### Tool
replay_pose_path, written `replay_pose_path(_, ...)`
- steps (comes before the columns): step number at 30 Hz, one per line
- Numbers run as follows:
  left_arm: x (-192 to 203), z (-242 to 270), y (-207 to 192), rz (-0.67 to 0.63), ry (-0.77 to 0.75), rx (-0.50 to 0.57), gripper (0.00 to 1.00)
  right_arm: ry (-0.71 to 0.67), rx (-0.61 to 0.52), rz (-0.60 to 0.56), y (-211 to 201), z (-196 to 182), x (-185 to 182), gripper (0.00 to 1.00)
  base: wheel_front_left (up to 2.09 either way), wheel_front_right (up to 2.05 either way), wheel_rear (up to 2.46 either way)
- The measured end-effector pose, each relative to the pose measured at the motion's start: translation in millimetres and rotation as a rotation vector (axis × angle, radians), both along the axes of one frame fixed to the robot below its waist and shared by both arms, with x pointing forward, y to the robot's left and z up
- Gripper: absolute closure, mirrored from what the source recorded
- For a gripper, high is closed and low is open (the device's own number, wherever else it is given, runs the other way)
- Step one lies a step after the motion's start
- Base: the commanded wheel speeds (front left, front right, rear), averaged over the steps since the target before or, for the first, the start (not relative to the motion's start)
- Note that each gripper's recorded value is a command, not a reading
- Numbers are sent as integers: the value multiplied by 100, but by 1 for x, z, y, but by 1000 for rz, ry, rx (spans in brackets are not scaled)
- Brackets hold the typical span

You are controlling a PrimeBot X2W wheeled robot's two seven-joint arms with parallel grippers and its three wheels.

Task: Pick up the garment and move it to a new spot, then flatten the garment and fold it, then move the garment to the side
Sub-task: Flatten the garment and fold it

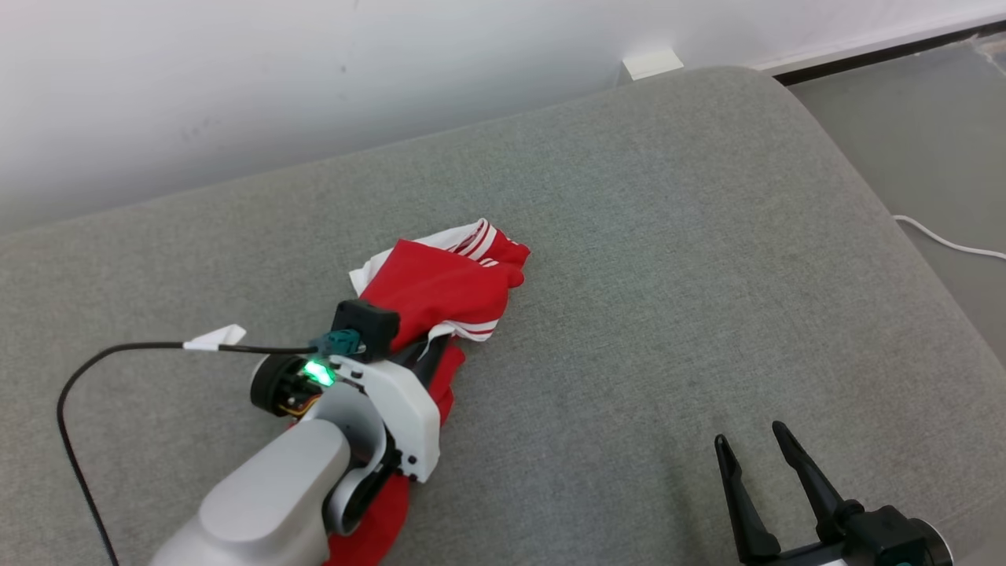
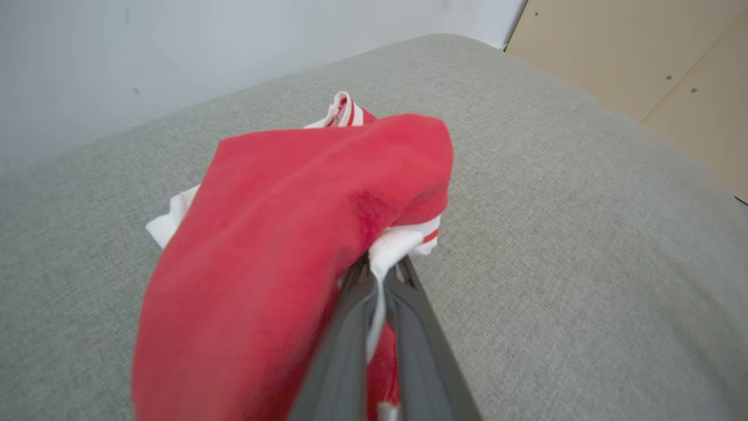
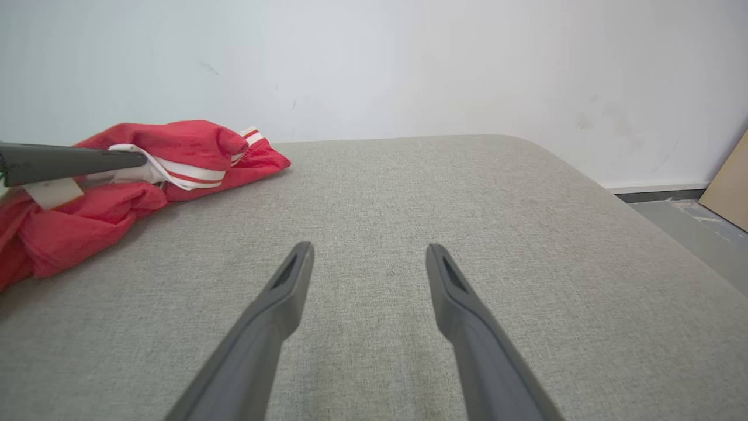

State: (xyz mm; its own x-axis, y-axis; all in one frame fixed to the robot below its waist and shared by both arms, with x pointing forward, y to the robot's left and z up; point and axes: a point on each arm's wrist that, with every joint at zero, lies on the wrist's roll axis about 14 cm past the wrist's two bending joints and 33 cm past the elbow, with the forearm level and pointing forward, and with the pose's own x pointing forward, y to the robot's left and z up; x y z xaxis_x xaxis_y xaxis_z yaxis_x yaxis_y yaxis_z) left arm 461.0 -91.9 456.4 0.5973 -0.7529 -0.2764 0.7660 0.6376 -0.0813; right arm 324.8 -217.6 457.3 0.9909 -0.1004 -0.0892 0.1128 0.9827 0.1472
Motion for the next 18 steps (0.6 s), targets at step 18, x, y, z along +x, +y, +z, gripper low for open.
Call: replay_pose_path(18,-135,78,-109,-396,68,-256,100,-29,-8,-41,-10,9,-18,0,0,0,0)
